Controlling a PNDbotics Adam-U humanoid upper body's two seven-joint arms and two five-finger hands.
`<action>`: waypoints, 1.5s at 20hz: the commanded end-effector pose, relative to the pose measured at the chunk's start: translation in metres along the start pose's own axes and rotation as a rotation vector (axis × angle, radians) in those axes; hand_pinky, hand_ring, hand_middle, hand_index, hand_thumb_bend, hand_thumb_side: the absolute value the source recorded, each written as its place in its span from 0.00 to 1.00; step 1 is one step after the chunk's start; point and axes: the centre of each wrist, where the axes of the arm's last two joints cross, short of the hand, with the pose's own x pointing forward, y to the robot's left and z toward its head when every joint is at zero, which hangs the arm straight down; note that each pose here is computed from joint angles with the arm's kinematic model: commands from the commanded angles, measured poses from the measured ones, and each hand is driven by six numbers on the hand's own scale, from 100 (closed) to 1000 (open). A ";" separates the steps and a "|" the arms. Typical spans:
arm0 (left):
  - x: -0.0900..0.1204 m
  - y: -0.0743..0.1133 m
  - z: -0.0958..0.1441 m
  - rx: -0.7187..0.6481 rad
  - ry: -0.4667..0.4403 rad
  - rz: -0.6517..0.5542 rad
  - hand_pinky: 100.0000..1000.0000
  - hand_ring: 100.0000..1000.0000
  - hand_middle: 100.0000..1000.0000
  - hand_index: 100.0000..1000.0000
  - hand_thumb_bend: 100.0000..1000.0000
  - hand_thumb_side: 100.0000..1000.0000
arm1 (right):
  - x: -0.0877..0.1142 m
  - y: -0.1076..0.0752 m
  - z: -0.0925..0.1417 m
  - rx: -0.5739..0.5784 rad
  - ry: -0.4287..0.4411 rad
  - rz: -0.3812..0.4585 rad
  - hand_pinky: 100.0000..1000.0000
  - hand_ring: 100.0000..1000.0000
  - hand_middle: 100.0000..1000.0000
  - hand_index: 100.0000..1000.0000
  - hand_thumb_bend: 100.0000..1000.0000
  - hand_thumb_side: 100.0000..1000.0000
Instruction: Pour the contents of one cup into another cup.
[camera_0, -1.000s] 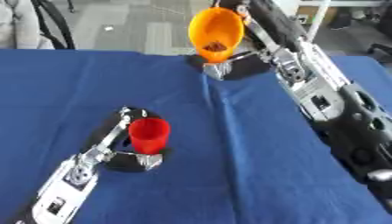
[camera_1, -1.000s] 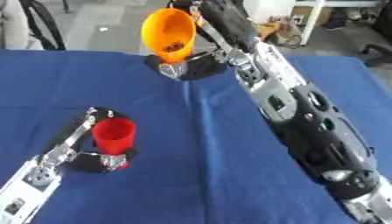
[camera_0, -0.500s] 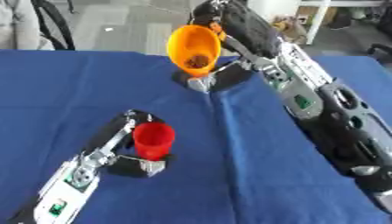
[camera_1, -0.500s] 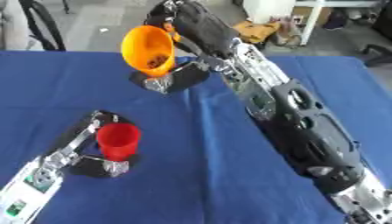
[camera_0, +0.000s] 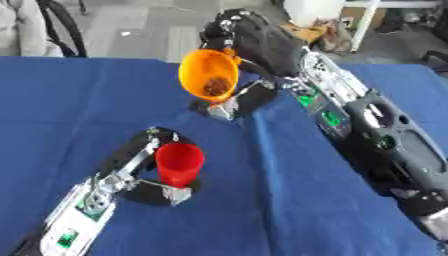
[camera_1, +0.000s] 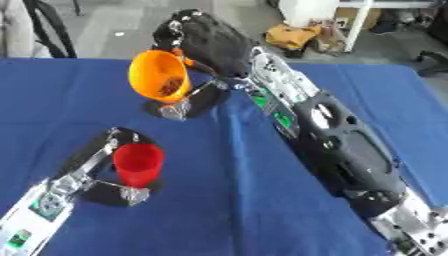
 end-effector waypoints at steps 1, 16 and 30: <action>0.008 0.008 -0.006 0.009 -0.036 -0.024 0.00 0.14 0.27 0.64 0.28 0.24 | -0.007 -0.008 -0.004 -0.012 -0.019 0.058 0.52 0.42 0.34 0.35 0.00 0.87; 0.010 0.008 -0.008 -0.002 -0.050 -0.027 0.00 0.14 0.27 0.64 0.27 0.24 | 0.000 -0.016 -0.025 0.092 -0.179 0.273 0.55 0.48 0.41 0.39 0.00 0.83; 0.009 0.008 -0.009 -0.002 -0.045 -0.022 0.00 0.14 0.27 0.64 0.27 0.24 | 0.000 0.000 -0.028 0.188 -0.220 0.435 0.56 0.53 0.44 0.39 0.00 0.78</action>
